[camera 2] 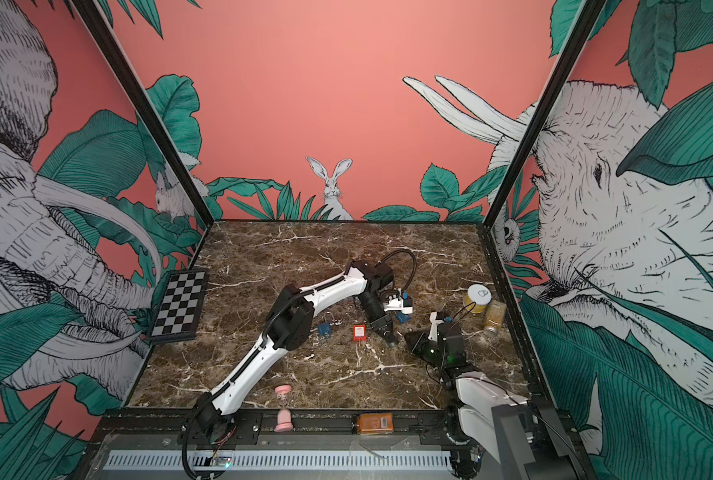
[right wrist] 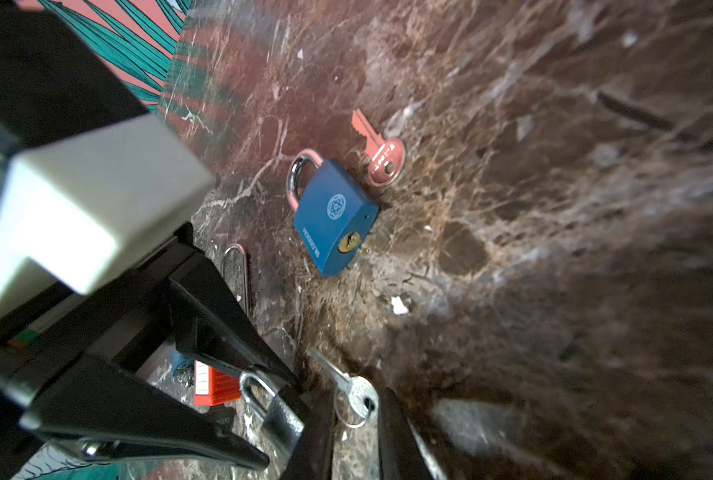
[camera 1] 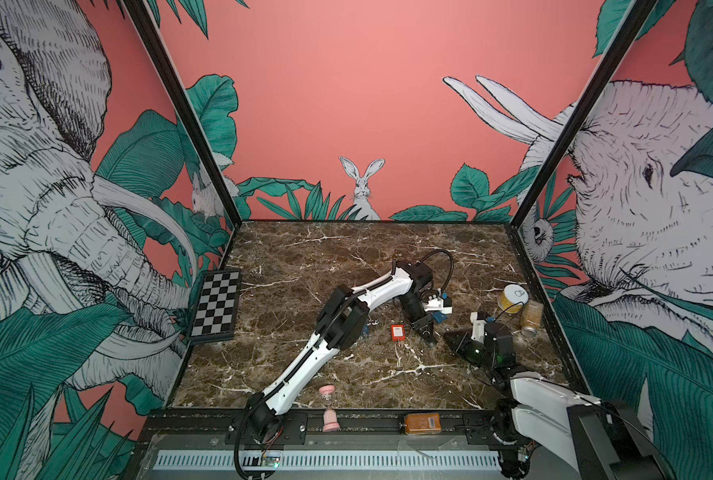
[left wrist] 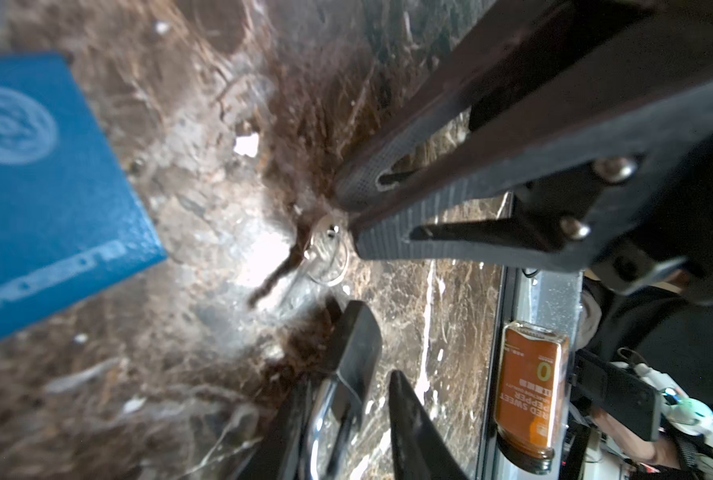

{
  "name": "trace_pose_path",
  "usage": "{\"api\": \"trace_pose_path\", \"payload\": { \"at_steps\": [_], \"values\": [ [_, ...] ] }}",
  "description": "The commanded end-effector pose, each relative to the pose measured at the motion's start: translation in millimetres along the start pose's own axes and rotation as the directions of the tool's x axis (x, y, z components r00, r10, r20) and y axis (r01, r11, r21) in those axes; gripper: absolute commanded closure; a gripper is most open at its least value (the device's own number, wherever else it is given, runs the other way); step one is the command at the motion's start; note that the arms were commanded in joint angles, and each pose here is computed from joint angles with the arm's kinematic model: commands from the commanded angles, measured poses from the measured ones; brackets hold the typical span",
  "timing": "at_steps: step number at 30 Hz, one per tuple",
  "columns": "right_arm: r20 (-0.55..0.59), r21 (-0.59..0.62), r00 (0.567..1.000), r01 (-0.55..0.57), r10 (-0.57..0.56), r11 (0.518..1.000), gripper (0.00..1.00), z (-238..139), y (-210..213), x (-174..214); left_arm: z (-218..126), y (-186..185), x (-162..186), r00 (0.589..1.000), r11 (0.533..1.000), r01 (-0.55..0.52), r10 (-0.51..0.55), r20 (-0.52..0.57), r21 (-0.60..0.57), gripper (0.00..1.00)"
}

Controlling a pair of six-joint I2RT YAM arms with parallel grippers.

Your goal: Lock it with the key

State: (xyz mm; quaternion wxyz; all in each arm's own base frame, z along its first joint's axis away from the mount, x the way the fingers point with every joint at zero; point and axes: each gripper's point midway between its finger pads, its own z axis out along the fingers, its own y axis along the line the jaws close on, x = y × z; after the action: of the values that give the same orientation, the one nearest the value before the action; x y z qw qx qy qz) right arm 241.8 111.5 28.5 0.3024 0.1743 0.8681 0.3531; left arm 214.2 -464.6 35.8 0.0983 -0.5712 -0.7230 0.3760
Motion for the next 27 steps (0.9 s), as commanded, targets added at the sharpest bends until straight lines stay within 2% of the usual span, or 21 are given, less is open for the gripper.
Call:
{"api": "trace_pose_path", "payload": {
  "at_steps": [1, 8, 11, 18, 21, 23, 25, 26, 27],
  "values": [
    [0.013, -0.020, 1.000, 0.026, -0.025, 0.999, 0.78, 1, 7, -5, -5, 6, -5, 1.000, 0.998, -0.018, 0.018, -0.002, -0.054, 0.64],
    [0.012, -0.032, 0.999, 0.035, -0.035, 0.999, 0.77, 1, 14, -10, -13, 14, -15, 0.999, 0.994, -0.023, 0.027, 0.035, -0.104, 0.61],
    [0.017, -0.043, 0.999, 0.051, -0.050, 0.998, 0.71, -1, 21, -15, -25, 21, -27, 0.995, 0.992, -0.017, 0.029, 0.097, -0.129, 0.61],
    [0.030, -0.056, 0.994, 0.110, -0.108, 0.992, 0.63, -11, 40, -27, -67, 27, -46, 0.977, 0.981, 0.000, 0.041, 0.209, -0.196, 0.48],
    [0.049, -0.079, 0.987, 0.155, -0.152, 0.985, 0.60, -19, 56, -37, -91, 25, -50, 0.960, 0.970, 0.018, 0.052, 0.276, -0.243, 0.36],
    [0.052, -0.094, 0.983, 0.178, -0.173, 0.980, 0.58, -23, 67, -42, -110, 24, -52, 0.942, 0.953, 0.046, 0.058, 0.331, -0.300, 0.19],
    [0.031, -0.126, 0.981, 0.194, -0.192, 0.973, 0.53, -26, 79, -44, -138, 20, -57, 0.910, 0.913, 0.079, 0.098, 0.402, -0.400, 0.10],
    [0.016, -0.162, 0.979, 0.203, -0.203, 0.966, 0.48, -26, 89, -43, -152, 16, -59, 0.885, 0.891, 0.099, 0.125, 0.448, -0.444, 0.09],
    [0.003, -0.205, 0.976, 0.214, -0.218, 0.955, 0.42, -27, 100, -43, -170, 9, -61, 0.851, 0.865, 0.113, 0.170, 0.497, -0.489, 0.04]
  ]
}}
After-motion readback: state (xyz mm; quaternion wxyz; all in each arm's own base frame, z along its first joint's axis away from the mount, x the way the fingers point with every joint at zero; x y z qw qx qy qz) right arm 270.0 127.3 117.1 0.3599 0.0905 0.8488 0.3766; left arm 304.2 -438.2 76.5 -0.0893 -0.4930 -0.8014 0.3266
